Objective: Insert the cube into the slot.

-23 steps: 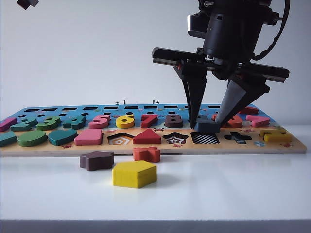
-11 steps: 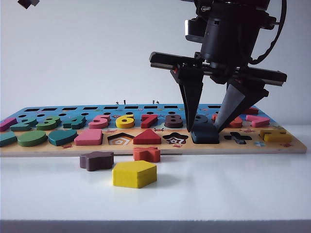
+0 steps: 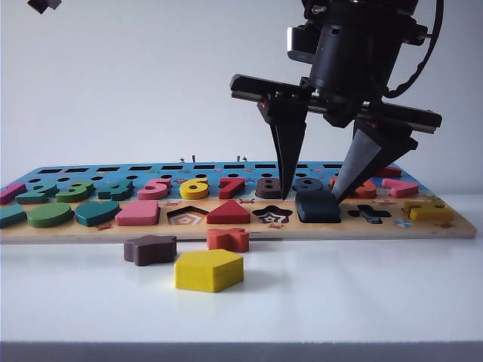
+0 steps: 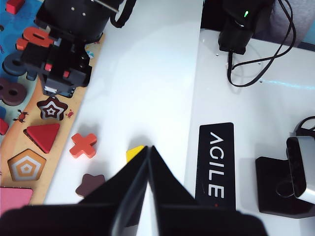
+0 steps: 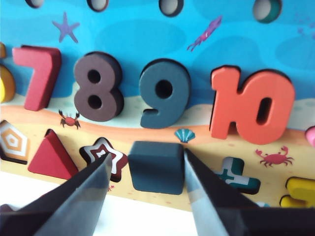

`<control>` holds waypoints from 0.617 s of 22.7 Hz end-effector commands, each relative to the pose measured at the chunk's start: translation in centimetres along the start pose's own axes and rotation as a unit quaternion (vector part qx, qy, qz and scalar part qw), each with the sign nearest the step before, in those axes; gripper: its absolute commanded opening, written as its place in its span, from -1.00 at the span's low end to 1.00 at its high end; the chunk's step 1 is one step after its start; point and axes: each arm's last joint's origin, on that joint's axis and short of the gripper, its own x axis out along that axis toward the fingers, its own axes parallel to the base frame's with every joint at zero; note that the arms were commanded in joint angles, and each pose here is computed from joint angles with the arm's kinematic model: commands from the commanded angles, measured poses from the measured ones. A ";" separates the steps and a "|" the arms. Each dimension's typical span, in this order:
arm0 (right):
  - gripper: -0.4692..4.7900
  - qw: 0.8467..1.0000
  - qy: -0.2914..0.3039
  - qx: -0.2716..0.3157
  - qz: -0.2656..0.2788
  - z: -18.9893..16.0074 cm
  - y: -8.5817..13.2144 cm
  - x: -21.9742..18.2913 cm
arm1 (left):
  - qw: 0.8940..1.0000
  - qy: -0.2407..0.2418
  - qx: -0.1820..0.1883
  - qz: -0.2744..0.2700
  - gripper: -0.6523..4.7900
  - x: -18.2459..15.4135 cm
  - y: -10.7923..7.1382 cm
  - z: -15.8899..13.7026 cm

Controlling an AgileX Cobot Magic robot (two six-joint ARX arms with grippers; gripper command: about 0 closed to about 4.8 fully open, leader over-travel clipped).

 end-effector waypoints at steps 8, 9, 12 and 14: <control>0.21 1.000 -0.024 0.005 0.012 0.4 0.0 -1.0 | 1.000 -0.016 0.016 0.006 -0.70 -0.1 0.1 0.4; 0.21 1.000 -0.025 0.005 0.013 0.4 0.0 -1.1 | 1.000 -0.016 0.016 0.007 -0.70 -0.1 0.1 0.4; 0.20 0.997 -0.064 -0.002 0.041 1.0 0.1 -2.5 | 1.000 -0.016 0.016 0.006 -0.70 -0.1 0.1 0.4; 0.20 0.993 -0.100 -0.009 0.064 1.3 0.1 -4.0 | 1.000 -0.016 0.016 0.006 -0.70 -0.1 0.1 0.4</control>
